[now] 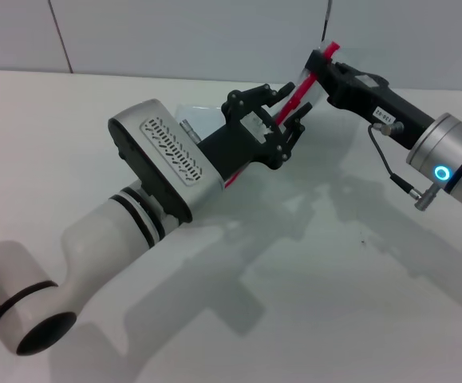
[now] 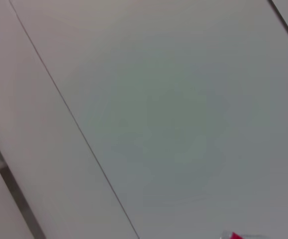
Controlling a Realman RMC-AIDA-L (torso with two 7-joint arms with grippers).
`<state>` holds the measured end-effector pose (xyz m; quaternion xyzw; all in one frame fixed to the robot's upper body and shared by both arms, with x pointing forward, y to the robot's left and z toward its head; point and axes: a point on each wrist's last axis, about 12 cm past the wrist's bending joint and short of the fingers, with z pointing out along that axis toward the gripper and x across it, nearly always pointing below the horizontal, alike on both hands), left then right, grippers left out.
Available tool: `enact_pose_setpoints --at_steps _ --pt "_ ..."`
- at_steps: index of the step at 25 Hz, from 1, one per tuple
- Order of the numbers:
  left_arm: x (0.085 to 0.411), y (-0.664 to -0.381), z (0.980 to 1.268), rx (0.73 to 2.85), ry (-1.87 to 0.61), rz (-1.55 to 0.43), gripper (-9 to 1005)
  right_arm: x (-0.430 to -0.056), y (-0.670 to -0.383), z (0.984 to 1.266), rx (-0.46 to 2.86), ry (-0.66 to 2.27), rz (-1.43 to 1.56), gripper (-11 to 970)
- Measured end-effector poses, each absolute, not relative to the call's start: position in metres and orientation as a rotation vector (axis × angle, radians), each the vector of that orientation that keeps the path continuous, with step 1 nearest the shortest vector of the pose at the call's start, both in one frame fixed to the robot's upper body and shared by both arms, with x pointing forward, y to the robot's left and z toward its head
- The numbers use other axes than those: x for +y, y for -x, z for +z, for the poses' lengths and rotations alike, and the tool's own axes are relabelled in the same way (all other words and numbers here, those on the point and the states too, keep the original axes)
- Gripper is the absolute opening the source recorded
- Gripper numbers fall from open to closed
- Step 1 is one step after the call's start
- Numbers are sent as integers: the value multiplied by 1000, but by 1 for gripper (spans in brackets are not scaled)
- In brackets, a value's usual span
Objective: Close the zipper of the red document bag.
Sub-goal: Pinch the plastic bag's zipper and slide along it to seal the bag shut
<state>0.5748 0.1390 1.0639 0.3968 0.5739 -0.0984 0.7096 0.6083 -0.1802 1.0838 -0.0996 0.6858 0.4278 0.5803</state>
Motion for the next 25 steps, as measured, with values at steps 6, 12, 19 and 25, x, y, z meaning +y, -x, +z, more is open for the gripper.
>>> enact_pose_setpoints --at_steps 6,12,19,25 --pt "140 -574 1063 1268 -886 -196 295 -180 -609 1084 1605 232 998 14" --pt "142 -573 1062 1268 -886 -184 270 -179 -608 1083 1605 233 999 14" --pt "142 -573 1062 1266 -889 -181 237 -179 -608 1083 1606 235 1000 14" --pt "142 -574 1062 1260 -897 -168 198 -179 -608 1084 1606 240 1001 14"
